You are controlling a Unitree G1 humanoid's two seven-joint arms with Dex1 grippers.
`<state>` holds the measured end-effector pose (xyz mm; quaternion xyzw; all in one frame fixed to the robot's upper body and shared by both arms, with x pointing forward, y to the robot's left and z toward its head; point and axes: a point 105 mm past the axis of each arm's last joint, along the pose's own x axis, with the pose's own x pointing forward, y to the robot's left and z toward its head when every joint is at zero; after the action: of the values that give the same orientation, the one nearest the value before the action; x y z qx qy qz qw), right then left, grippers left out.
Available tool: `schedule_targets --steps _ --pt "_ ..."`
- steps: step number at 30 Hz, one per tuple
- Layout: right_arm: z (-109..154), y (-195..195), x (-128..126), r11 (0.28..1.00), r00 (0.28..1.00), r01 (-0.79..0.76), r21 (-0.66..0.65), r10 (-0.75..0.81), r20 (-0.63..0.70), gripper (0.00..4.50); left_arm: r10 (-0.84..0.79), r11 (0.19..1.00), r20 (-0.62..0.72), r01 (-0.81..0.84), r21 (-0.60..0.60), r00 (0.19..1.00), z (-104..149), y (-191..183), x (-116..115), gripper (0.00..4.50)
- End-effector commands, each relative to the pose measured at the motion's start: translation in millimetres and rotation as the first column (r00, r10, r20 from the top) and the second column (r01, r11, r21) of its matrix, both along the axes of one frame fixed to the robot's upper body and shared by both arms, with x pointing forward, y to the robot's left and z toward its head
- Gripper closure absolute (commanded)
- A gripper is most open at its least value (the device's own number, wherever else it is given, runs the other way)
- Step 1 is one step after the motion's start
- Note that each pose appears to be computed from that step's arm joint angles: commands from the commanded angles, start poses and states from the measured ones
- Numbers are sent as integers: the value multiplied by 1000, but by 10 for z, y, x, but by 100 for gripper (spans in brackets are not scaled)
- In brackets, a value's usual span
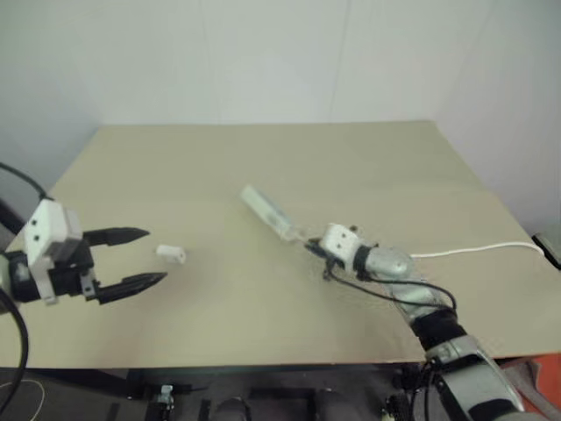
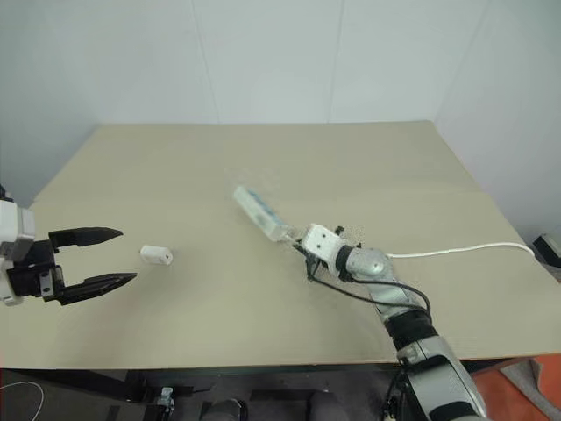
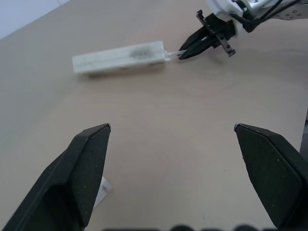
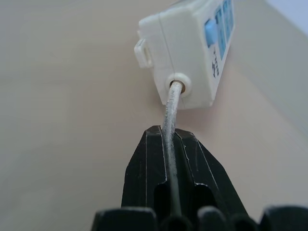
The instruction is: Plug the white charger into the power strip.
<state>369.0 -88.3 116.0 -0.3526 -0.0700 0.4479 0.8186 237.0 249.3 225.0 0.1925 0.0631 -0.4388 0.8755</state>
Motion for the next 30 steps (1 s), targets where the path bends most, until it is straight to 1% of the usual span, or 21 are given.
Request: schedule_targets --steps 1,4,6,9,11,13,15,18,21,22,23,25,27,29,30 --pt "210 172 -302 972 953 -227 -55 233 195 449 -14 1000 24 14 11 1000 37 -10 -7 0" --pt "84 126 -435 928 899 -309 -207 357 255 449 -18 1000 24 18 10 1000 34 -12 2 0" --pt "-34 67 -416 902 883 -305 -306 388 265 449 -21 1000 24 21 9 999 32 -16 12 0" --pt "-145 0 -344 875 874 -279 -396 403 273 449 -27 1000 25 27 9 999 30 -26 22 0" --pt "-163 -42 -284 876 878 -253 -411 386 282 379 -29 1000 26 29 10 999 32 -28 25 0" --pt "-188 -109 -255 870 881 -240 -431 381 279 323 -31 999 27 31 10 999 35 -29 24 0" --pt "-196 -179 -238 866 883 -231 -443 378 278 254 -32 999 27 31 11 999 36 -26 22 0" --pt "-167 -265 -233 876 897 -234 -421 362 255 154 -31 999 26 31 11 999 37 -23 20 0" --pt "-123 -323 -295 905 923 -273 -325 342 177 59 -30 999 25 30 10 999 36 -23 18 0" --pt "-109 -353 -348 916 933 -297 -268 338 122 22 -32 999 23 32 10 999 34 -25 15 0" --pt "-90 -375 -402 926 940 -318 -203 336 62 3 -33 999 22 32 10 999 32 -27 14 0" --pt "3 -369 -507 938 938 -345 -29 343 -46 3 -35 999 21 35 9 999 32 -27 14 0" --pt "101 -328 -568 932 927 -334 139 351 -130 3 -37 999 20 37 8 999 34 -30 18 0" --pt "155 -271 -576 921 921 -282 268 338 -191 3 -39 999 21 39 7 999 34 -37 26 0" --pt "168 -239 -572 916 920 -261 305 332 -208 3 -40 999 21 40 6 999 34 -38 31 0"
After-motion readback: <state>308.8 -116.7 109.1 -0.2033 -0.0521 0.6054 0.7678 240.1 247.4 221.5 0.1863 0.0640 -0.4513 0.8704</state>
